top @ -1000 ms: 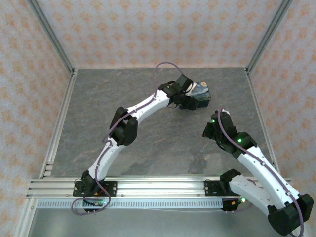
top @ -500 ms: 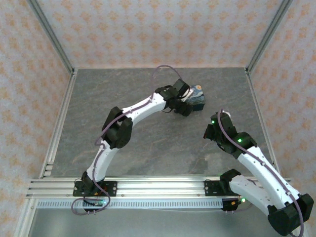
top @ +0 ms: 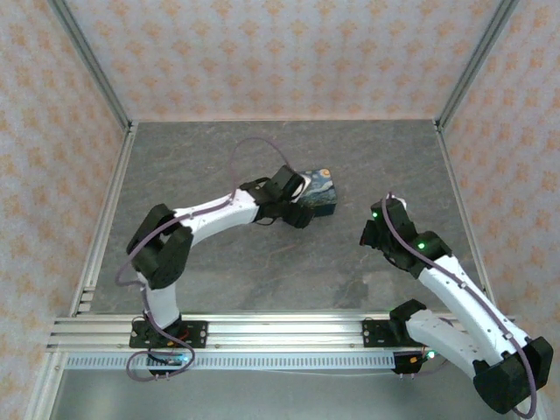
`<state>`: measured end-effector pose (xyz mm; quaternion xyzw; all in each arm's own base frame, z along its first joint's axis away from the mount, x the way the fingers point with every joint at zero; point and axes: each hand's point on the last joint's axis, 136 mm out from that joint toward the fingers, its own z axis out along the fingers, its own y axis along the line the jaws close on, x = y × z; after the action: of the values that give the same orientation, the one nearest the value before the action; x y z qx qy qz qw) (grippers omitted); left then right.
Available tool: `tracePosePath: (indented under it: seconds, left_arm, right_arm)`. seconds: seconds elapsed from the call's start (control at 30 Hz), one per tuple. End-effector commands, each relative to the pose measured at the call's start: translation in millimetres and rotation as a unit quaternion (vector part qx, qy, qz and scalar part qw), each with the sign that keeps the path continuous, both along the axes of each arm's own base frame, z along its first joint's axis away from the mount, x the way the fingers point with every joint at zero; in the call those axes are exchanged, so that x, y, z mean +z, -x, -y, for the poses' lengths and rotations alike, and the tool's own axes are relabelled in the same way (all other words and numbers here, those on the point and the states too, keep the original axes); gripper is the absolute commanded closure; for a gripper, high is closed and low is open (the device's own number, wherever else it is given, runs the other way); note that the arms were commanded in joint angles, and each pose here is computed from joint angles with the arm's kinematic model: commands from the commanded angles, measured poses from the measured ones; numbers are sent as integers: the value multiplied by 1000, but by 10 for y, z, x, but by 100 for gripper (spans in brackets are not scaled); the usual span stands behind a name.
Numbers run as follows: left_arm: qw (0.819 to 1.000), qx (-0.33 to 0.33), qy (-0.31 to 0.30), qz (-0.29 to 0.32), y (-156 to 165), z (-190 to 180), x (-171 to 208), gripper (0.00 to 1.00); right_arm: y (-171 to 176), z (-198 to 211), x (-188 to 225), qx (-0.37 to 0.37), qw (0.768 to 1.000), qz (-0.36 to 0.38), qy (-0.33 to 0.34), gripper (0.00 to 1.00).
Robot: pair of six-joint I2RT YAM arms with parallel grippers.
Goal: Unlock a padlock with a key
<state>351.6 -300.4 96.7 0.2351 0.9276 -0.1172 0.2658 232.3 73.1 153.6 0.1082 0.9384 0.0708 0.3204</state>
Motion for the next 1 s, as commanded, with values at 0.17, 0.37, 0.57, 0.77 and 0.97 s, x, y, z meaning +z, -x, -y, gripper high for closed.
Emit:
tracePosePath:
  seconds: [0.17, 0.37, 0.57, 0.77, 0.97]
  left_arm:
    - [992, 98, -64, -51, 503, -722, -377, 16]
    - [986, 144, -74, -48, 322, -984, -334, 15]
    - [990, 129, -57, -22, 72, -887, -108, 15]
    - [994, 103, -29, 7, 50, -698, 146, 14]
    - [991, 124, 53, 13, 163, -740, 394, 13]
  right_arm:
    - [-115, -79, 76, 6, 1000, 10, -11, 100]
    - [-122, -103, 63, 9, 1000, 6, -14, 100]
    - [-111, -100, 66, 10, 1000, 6, -14, 100]
    - [-122, -300, 116, 47, 997, 26, -64, 100]
    - [-162, -832, 178, 141, 973, 42, -178, 100]
